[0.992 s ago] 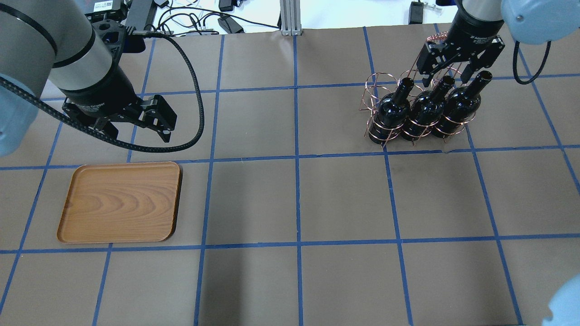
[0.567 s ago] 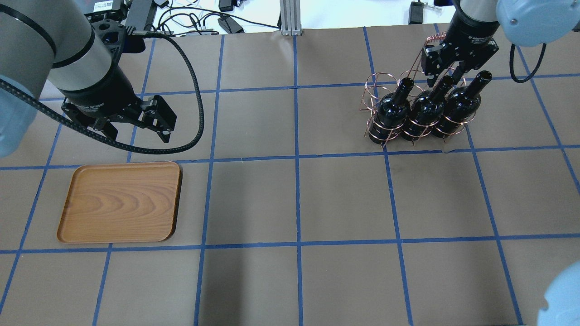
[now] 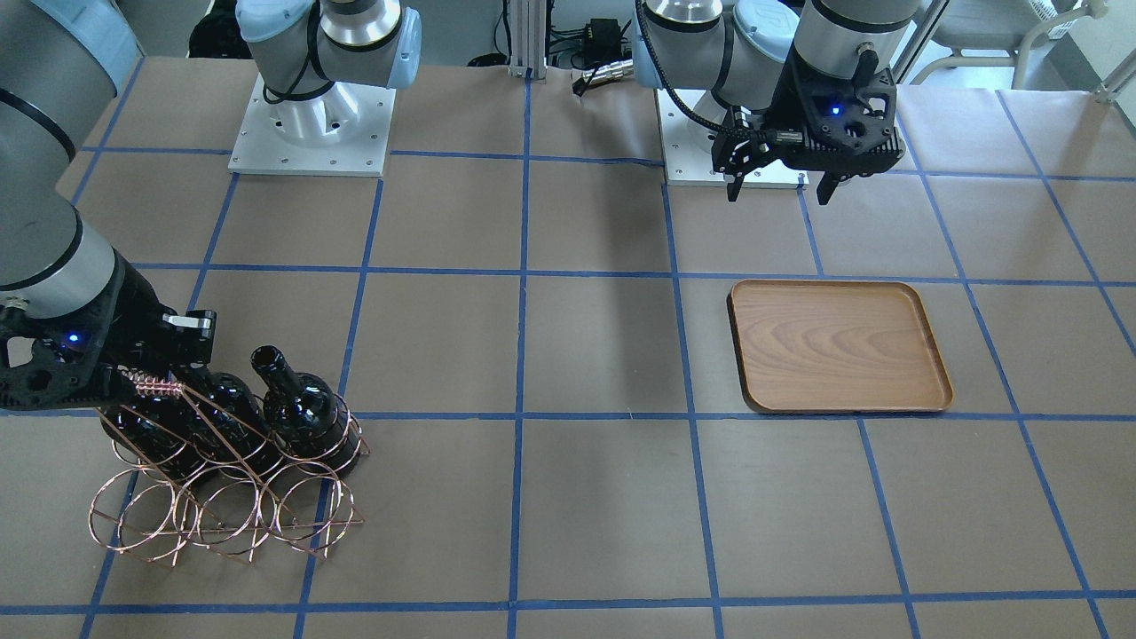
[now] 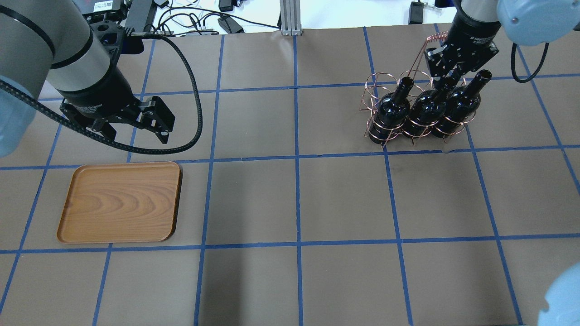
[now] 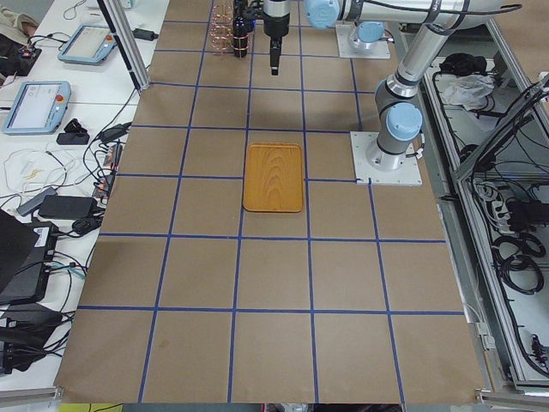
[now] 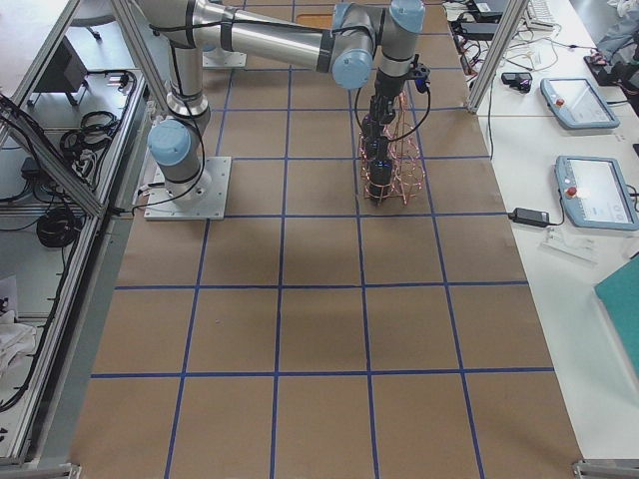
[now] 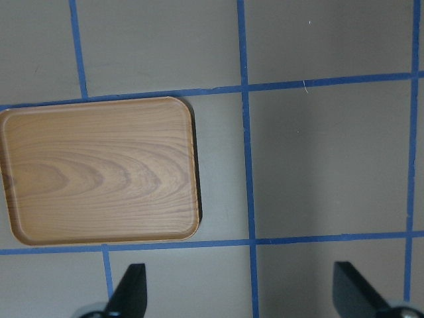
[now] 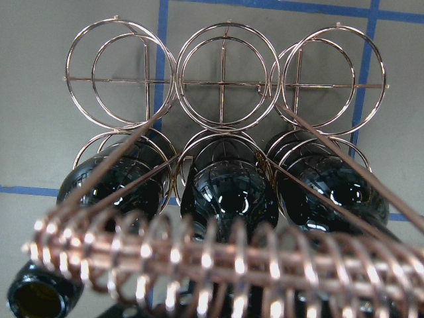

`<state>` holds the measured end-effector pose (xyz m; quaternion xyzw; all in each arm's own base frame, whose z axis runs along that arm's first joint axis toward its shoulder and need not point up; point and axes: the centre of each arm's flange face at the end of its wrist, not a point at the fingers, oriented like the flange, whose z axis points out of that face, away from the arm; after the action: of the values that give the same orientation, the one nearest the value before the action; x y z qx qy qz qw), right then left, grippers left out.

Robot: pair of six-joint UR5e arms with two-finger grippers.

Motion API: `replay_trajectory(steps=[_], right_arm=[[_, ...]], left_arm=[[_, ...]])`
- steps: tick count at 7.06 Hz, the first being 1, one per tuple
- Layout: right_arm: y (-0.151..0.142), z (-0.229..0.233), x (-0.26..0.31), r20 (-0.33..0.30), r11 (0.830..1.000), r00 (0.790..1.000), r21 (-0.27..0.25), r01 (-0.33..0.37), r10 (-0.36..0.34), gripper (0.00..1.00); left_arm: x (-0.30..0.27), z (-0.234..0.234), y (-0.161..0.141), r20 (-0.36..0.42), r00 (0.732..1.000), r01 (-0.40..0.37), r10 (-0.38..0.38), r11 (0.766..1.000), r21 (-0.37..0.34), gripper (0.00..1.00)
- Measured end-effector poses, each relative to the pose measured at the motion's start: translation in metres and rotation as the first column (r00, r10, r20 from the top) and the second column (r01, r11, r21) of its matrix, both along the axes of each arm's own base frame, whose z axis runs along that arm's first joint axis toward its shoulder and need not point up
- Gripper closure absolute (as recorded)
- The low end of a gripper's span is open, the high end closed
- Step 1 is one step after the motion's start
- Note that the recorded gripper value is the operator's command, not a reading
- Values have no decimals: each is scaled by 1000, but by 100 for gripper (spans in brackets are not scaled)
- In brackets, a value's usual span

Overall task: Take wine from basket and place on tray
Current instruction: 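Close the right gripper on the middle dark wine bottle's neck, then pull the bottle out of the rack toward the robot with the right gripper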

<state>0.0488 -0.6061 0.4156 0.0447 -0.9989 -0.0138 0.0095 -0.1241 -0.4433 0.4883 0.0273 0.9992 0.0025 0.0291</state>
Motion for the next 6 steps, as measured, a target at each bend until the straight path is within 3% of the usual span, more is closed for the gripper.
replay_trajectory(steps=[4, 6], right_arm=[[10, 96, 7, 4, 999, 1000, -47, 4, -4, 89], [41, 156, 17, 1, 999, 1000, -53, -6, 6, 89]], left_arm=[[-1, 0, -1, -10, 1000, 2, -2, 1000, -4, 0], [-1, 0, 0, -11, 1000, 6, -6, 1000, -3, 0]])
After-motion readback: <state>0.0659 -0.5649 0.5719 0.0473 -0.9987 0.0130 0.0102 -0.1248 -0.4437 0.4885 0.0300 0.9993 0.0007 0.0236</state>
